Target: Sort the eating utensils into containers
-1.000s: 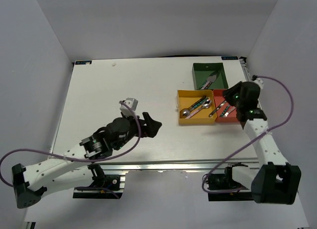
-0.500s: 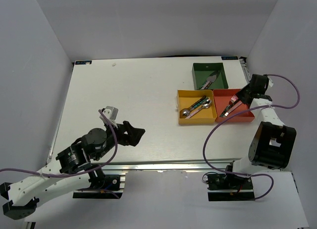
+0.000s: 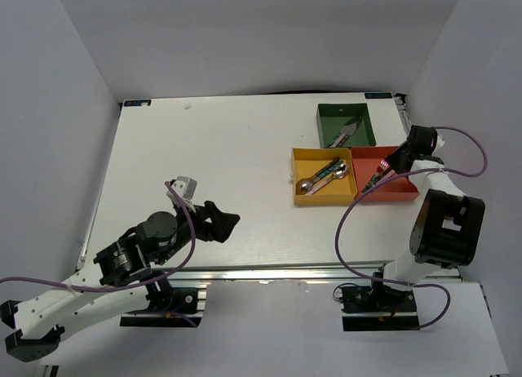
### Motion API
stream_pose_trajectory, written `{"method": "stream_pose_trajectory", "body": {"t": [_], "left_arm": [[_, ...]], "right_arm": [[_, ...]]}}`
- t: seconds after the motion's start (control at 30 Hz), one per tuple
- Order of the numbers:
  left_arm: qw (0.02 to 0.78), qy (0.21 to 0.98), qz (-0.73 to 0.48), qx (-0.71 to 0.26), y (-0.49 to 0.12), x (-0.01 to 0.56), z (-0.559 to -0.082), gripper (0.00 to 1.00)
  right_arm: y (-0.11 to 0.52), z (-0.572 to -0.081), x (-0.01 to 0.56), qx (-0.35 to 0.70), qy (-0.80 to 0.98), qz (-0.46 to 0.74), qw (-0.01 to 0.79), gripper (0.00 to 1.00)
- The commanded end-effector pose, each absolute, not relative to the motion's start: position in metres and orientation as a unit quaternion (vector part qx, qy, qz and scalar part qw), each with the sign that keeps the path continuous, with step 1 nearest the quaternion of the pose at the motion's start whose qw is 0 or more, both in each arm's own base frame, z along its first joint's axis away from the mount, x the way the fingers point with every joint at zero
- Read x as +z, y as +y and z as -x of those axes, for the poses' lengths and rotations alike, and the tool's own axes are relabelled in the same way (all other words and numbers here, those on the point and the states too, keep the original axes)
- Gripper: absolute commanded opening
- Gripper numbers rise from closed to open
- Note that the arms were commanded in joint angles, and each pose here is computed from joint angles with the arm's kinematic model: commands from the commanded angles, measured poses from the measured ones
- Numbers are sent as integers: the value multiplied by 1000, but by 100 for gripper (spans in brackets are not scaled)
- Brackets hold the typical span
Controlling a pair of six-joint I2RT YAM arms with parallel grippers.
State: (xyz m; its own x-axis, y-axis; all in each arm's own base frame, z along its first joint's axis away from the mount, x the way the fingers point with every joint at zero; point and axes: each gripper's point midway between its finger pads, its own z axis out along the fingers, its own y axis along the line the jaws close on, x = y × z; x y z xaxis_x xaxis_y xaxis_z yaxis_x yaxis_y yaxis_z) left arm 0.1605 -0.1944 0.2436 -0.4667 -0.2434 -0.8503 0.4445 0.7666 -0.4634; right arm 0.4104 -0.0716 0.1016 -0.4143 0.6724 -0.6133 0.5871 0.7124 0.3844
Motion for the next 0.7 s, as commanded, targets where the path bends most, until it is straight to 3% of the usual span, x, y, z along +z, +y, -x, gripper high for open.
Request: {"method": "stream_pose_trajectory", "body": {"t": [0.0, 0.13, 0.53, 0.57, 0.67], "left_arm": [[512, 787, -70, -336, -195, 242, -160, 98], [512, 788, -69, -334, -195, 242, -160, 98], [529, 792, -19, -305, -176, 246, -170, 98], [552, 791, 26, -262, -157, 247, -183, 98], [562, 804, 123, -152, -114, 243, -197, 98]], "right_arm": [[-78, -425, 117, 51, 831, -370, 412, 38], [-78, -421, 121, 51, 827, -373, 419, 70], [-68, -424, 176, 72, 823, -340, 448, 75], [-63, -423, 186, 75, 824, -328, 456, 76], [-32, -413, 226, 85, 829, -252, 491, 89]]}}
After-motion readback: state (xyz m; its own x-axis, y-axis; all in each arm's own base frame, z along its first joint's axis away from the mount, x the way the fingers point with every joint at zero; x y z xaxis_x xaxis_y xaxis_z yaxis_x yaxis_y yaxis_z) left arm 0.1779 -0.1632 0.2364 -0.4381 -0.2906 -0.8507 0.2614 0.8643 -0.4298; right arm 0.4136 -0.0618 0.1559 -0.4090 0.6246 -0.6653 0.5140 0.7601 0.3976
